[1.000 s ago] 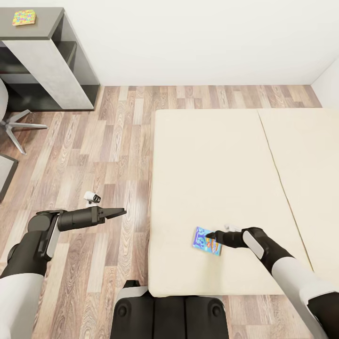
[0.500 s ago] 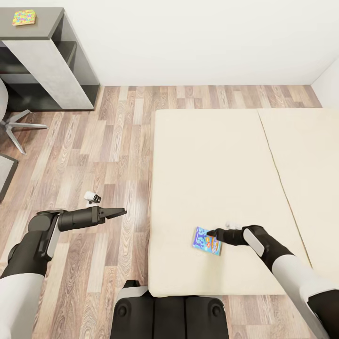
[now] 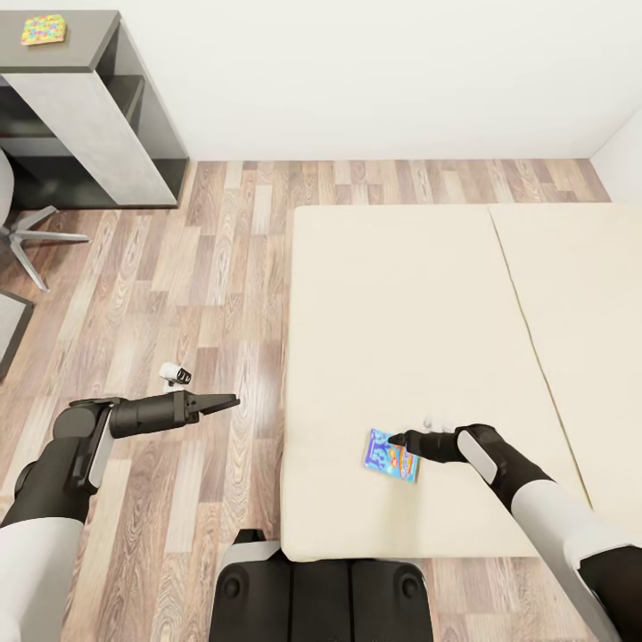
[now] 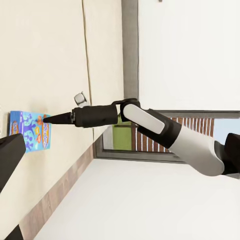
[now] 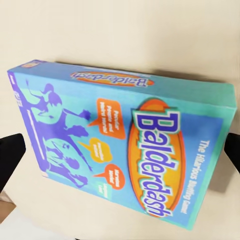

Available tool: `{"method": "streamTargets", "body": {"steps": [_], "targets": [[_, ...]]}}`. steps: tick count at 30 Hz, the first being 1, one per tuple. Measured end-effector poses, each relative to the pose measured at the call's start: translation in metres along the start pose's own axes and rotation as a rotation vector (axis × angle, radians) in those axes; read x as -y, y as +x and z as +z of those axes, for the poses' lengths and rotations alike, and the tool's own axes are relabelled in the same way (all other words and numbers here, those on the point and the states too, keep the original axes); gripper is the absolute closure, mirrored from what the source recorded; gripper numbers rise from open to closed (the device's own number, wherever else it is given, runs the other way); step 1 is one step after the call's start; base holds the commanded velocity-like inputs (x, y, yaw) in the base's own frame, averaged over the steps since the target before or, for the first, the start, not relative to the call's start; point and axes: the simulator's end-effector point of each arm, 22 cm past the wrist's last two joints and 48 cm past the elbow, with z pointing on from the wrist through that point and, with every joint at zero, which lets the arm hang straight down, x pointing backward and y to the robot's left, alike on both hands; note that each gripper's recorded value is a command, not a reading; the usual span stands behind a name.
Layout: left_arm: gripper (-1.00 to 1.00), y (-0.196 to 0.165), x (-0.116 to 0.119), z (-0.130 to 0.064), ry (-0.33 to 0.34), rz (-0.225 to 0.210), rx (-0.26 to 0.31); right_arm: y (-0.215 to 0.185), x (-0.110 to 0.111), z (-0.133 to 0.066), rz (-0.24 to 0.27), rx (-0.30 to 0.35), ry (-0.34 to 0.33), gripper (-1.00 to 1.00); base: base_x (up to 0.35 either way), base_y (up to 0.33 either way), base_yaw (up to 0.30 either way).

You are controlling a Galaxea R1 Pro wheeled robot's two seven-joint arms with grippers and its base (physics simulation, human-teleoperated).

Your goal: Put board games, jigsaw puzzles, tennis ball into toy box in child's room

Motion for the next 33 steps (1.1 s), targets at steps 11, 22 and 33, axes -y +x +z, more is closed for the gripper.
{"method": "streamTargets", "body": {"steps": [11,22,33], "targets": [[-1.0,0.002,-0.005,0.0,-0.003,-0.008,-0.001,0.003,0.003,0.003,0.005,-0.006,0.002,-1.0,0.0,0.0,0.0],[-1.0,0.002,-0.005,-0.001,-0.005,-0.009,-0.002,-0.005,-0.001,0.002,0.001,0.002,-0.002,-1.0,0.0,0.0,0.0],[-1.0,0.002,-0.006,-0.001,-0.005,-0.01,-0.002,-0.017,-0.009,0.0,-0.005,0.015,-0.011,-1.0,0.0,0.0,0.0]]}}
